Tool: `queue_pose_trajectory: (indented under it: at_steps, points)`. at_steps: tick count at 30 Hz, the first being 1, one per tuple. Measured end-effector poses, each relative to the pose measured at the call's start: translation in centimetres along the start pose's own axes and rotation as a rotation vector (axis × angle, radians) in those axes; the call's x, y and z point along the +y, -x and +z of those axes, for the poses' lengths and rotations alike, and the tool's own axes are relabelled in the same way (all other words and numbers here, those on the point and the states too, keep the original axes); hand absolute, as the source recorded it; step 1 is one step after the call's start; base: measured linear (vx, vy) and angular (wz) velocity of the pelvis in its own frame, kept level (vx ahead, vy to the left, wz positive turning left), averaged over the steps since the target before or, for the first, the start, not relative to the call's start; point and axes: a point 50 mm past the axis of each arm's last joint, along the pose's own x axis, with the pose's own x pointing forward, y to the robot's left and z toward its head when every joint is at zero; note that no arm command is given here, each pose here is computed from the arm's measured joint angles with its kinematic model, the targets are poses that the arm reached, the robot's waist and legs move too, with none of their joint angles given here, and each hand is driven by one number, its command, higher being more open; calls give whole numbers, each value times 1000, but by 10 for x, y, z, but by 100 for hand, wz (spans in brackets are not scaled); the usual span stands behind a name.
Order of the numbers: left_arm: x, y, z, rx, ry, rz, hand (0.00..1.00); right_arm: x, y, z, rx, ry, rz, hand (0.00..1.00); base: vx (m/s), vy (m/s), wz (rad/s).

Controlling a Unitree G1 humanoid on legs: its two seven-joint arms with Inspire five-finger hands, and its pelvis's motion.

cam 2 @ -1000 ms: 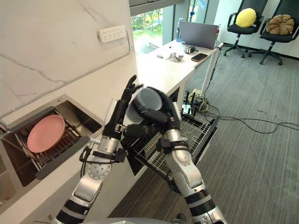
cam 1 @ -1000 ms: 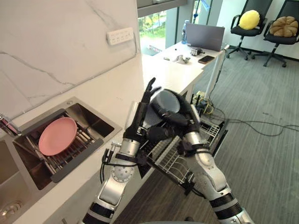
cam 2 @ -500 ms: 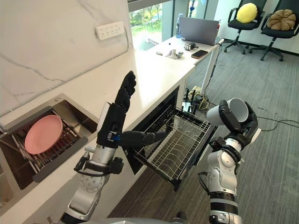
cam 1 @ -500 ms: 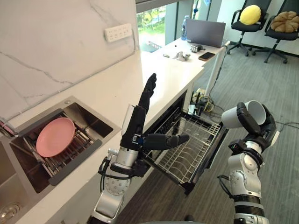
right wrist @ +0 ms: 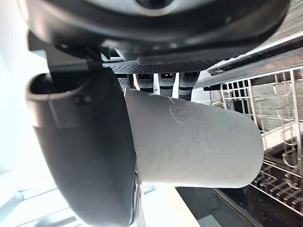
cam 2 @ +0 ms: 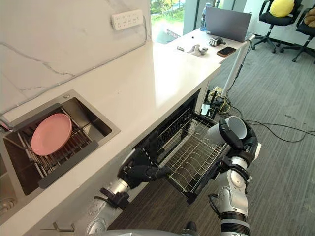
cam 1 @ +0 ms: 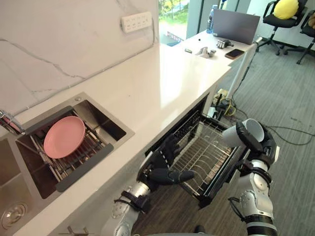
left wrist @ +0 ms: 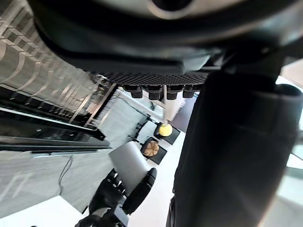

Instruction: Walk over to the sink, pick up the cup, carry it to the dishwasher, place the cup inside the dishwasher, then close the dishwasher door

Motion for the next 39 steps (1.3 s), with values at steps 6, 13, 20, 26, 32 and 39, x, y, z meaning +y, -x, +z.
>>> queue_pose_trajectory:
  at_steps: [6, 13, 20, 26, 32, 39]
  points:
    - [26, 17, -33, 188, -94, 118, 100, 1, 1, -26, 136, 74, 108, 0, -38, -4, 10]
    - [70, 60, -67, 470, -332, 423, 100, 3, 9, -64, 318, 271, 261, 0, -82, -10, 21]
    - [101, 105, -76, 557, -367, 695, 100, -10, -6, -66, 354, 434, 288, 0, -73, -11, 35]
    - [110, 123, -83, 571, -348, 802, 100, -20, -26, -60, 372, 572, 254, 0, -42, -8, 30]
    - [108, 125, -90, 564, -289, 850, 100, -41, -36, -54, 409, 681, 196, 0, -33, -10, 38]
    - [102, 121, -98, 557, -235, 860, 100, -63, -34, -60, 478, 770, 167, 100, -25, -10, 28]
